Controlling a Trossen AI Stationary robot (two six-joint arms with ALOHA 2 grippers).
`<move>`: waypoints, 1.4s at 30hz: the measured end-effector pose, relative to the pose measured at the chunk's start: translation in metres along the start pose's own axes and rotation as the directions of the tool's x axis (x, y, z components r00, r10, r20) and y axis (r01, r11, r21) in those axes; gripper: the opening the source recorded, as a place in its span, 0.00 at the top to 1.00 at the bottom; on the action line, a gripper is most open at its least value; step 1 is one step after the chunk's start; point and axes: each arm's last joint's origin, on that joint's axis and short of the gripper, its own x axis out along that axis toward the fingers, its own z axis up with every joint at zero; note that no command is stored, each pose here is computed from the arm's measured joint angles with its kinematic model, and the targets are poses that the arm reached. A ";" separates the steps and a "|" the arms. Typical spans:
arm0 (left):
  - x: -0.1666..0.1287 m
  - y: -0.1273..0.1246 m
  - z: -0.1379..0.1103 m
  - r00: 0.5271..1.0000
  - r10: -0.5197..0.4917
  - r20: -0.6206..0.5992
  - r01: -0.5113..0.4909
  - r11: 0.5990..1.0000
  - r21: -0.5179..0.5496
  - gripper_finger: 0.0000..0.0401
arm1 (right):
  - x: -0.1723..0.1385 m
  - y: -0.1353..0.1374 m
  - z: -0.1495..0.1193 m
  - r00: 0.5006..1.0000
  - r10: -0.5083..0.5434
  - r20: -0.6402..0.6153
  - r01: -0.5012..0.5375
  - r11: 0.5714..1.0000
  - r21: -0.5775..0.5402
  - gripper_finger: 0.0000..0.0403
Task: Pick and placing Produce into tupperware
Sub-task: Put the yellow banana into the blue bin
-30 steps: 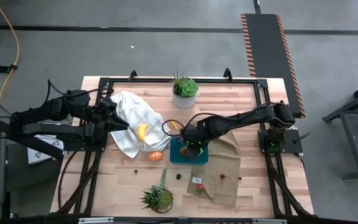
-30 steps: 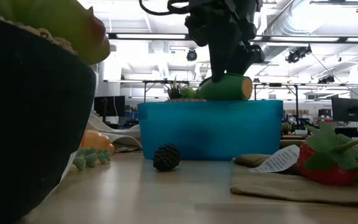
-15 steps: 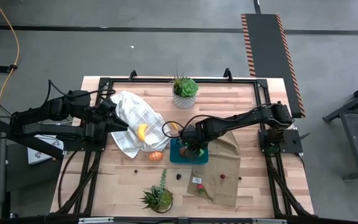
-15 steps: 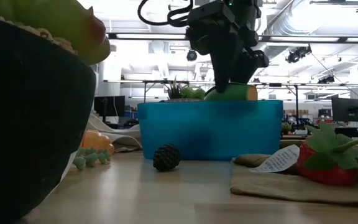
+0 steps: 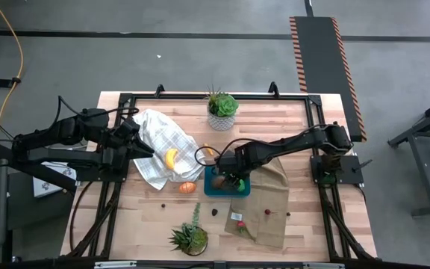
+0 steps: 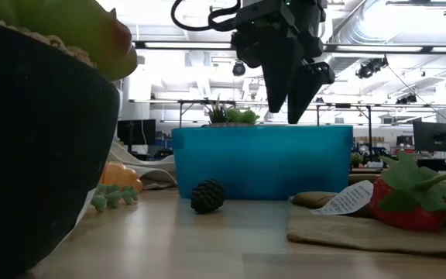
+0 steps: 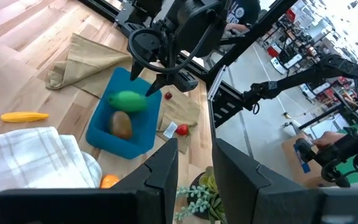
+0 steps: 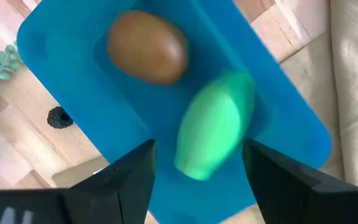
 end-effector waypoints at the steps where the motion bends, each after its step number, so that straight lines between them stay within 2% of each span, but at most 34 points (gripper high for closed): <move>1: 0.000 0.000 0.000 1.000 0.001 -0.003 -0.001 1.000 0.004 0.78 | 0.000 0.000 0.000 1.000 0.001 0.001 -0.001 1.000 0.000 0.43; 6: 0.000 0.002 -0.004 0.999 0.012 -0.039 -0.011 1.000 0.018 0.78 | -0.005 0.000 0.000 1.000 0.010 0.019 -0.009 1.000 -0.019 0.44; 9: 0.000 0.003 -0.006 0.997 0.029 -0.065 -0.026 0.999 0.043 0.78 | -0.017 0.001 0.002 0.994 0.030 0.105 -0.028 0.999 -0.021 0.44; 14: 0.000 0.004 -0.007 0.997 0.033 -0.074 -0.030 0.999 0.034 0.78 | -0.050 -0.004 0.000 0.965 0.038 0.259 -0.036 0.999 -0.013 0.44; 20: 0.000 0.002 -0.008 0.995 -0.023 -0.101 0.023 1.000 0.004 0.78 | -0.099 -0.019 -0.016 0.907 0.009 0.421 -0.020 1.000 0.022 0.44; 25: 0.000 0.002 -0.008 0.994 -0.022 -0.103 0.023 1.000 0.003 0.78 | -0.121 -0.028 -0.030 0.890 -0.013 0.455 0.000 1.000 0.027 0.44; 30: 0.000 0.001 -0.009 0.991 -0.057 -0.123 0.053 0.998 -0.033 0.78 | -0.119 -0.035 -0.042 0.907 -0.116 0.406 0.113 0.993 0.033 0.44; 35: 0.001 -0.006 -0.014 0.980 -0.102 -0.171 0.092 0.994 -0.064 0.78 | -0.105 -0.039 -0.051 0.911 -0.140 0.389 0.130 0.990 0.050 0.44; 39: 0.003 -0.013 -0.019 0.975 -0.103 -0.195 0.088 0.993 -0.084 0.78 | -0.083 -0.048 -0.064 0.922 -0.103 0.372 0.072 0.993 0.095 0.44; 42: 0.004 -0.019 -0.024 0.974 -0.095 -0.206 0.074 0.992 -0.107 0.78 | -0.068 -0.052 -0.072 0.924 -0.024 0.381 -0.026 0.992 0.124 0.44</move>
